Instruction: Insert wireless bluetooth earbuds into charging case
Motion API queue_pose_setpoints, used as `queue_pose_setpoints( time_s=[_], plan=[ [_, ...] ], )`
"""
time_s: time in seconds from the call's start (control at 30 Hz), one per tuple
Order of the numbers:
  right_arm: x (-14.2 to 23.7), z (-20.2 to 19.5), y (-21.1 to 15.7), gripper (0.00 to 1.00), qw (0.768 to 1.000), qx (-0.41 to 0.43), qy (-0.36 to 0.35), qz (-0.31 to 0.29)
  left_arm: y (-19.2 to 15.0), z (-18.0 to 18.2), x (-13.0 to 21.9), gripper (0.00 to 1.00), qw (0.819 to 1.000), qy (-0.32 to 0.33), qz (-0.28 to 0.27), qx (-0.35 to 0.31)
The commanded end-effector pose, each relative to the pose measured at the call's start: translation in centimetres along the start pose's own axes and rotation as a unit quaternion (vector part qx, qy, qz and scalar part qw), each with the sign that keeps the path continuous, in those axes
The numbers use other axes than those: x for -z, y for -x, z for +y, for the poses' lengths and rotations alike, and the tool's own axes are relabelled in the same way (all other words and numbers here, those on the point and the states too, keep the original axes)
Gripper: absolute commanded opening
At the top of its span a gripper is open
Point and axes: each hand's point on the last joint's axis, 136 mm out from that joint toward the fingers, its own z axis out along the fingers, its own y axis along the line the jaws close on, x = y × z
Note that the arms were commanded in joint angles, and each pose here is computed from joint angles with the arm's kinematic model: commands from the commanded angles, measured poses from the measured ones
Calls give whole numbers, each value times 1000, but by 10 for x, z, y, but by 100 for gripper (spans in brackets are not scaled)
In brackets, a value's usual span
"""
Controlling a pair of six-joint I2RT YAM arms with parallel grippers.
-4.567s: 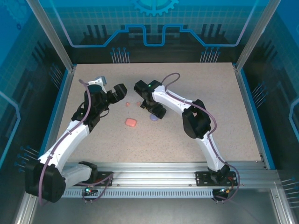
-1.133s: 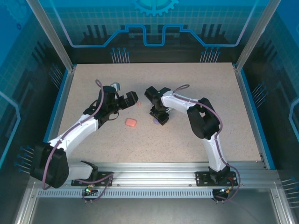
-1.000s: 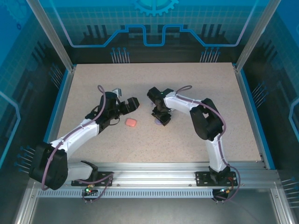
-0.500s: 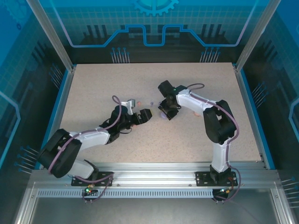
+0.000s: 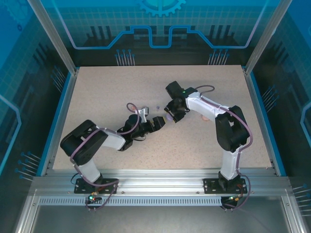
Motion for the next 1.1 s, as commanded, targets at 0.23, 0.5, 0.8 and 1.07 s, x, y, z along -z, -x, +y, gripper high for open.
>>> queue_pose_setpoints(
  time_s=[0.23, 0.5, 0.8, 1.07],
  plan=[
    [23, 11, -1, 46, 1000, 3, 30, 8, 18, -16, -27, 78, 998, -46, -32, 23],
    [23, 13, -3, 46, 999, 6, 35, 12, 22, -18, -41, 67, 998, -52, -32, 29],
    [24, 13, -4, 46, 999, 8, 37, 14, 22, -18, -50, 54, 997, -56, -29, 35],
    [23, 13, -5, 46, 999, 8, 38, 15, 21, -19, -54, 45, 997, -57, -25, 34]
  ],
)
